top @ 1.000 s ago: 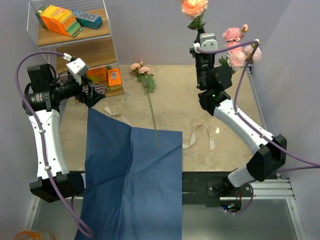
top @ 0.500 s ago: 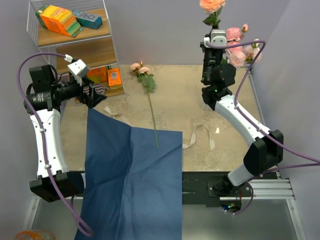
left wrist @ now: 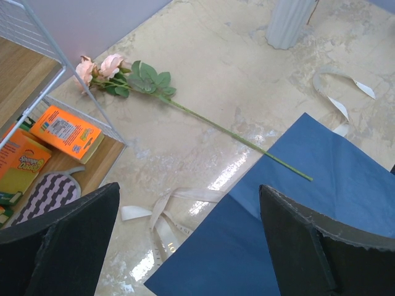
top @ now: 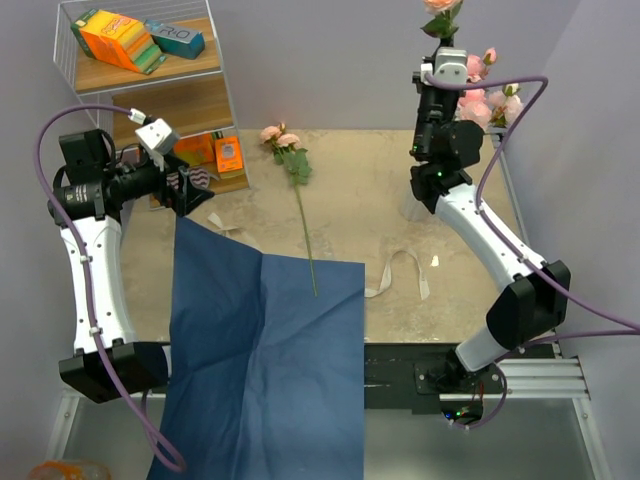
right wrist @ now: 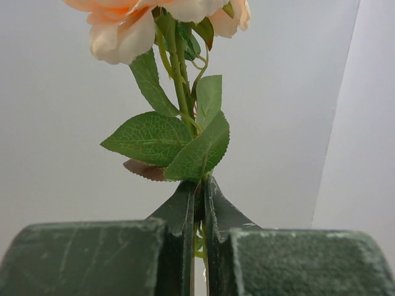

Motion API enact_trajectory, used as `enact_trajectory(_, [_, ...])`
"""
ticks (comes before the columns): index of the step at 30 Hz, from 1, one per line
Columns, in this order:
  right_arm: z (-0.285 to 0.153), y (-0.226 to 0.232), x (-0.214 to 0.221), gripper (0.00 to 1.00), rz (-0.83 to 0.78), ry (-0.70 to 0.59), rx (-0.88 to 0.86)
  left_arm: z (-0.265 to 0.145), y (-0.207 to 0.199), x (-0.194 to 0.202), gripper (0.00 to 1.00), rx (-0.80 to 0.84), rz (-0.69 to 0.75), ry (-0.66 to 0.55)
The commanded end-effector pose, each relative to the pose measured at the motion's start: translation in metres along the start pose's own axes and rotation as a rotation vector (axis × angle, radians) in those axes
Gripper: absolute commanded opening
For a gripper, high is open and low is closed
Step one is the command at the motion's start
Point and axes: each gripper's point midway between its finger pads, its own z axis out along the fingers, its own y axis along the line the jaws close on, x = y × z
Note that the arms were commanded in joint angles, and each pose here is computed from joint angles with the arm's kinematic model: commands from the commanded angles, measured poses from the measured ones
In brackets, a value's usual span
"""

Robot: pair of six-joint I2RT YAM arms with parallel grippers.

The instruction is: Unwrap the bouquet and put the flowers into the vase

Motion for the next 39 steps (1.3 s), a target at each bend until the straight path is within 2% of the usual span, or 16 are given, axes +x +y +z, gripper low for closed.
enact_trajectory(1, [0.002, -0.015, 0.002, 0.0, -0.018, 0.0, 0.061, -0.008, -0.008, -0.014, 0.99, 0.013, 0.048, -0.03])
enact_trajectory(10, [-0.009, -0.019, 0.041, 0.0, -0.029, 0.096, 0.118, -0.012, -0.009, -0.02, 0.99, 0.007, 0.091, -0.025])
enact_trajectory(14, [-0.019, -0.018, 0.058, 0.0, 0.026, 0.143, 0.129, -0.014, -0.008, -0.02, 0.99, -0.006, 0.1, -0.015])
enact_trajectory(19, [-0.034, -0.007, 0.093, 0.0, 0.048, 0.31, 0.115, -0.017, -0.015, -0.026, 0.99, 0.023, 0.123, -0.018])
enact_trajectory(21, [-0.033, -0.003, 0.095, 0.1, 0.101, 0.372, 0.119, -0.016, -0.018, -0.026, 0.99, 0.056, 0.109, -0.016])
enact_trajectory(22, [-0.042, 0.003, 0.109, 0.21, 0.071, 0.457, 0.097, -0.016, -0.018, -0.026, 0.99, 0.063, 0.104, -0.018])
enact_trajectory(24, [-0.047, 0.004, 0.108, 0.28, 0.098, 0.491, 0.11, -0.013, -0.018, -0.025, 0.99, 0.075, 0.097, -0.022])
enact_trajectory(25, [-0.051, 0.004, 0.106, 0.41, 0.098, 0.499, 0.123, -0.013, -0.017, -0.025, 0.99, 0.077, 0.097, -0.025])
enact_trajectory(28, [-0.06, -0.004, 0.105, 0.63, 0.081, 0.527, 0.142, -0.012, -0.016, -0.027, 0.99, 0.073, 0.097, -0.029])
enact_trajectory(39, [-0.067, -0.029, 0.063, 0.68, 0.165, 0.519, 0.203, -0.017, -0.013, -0.033, 0.99, 0.04, 0.114, -0.019])
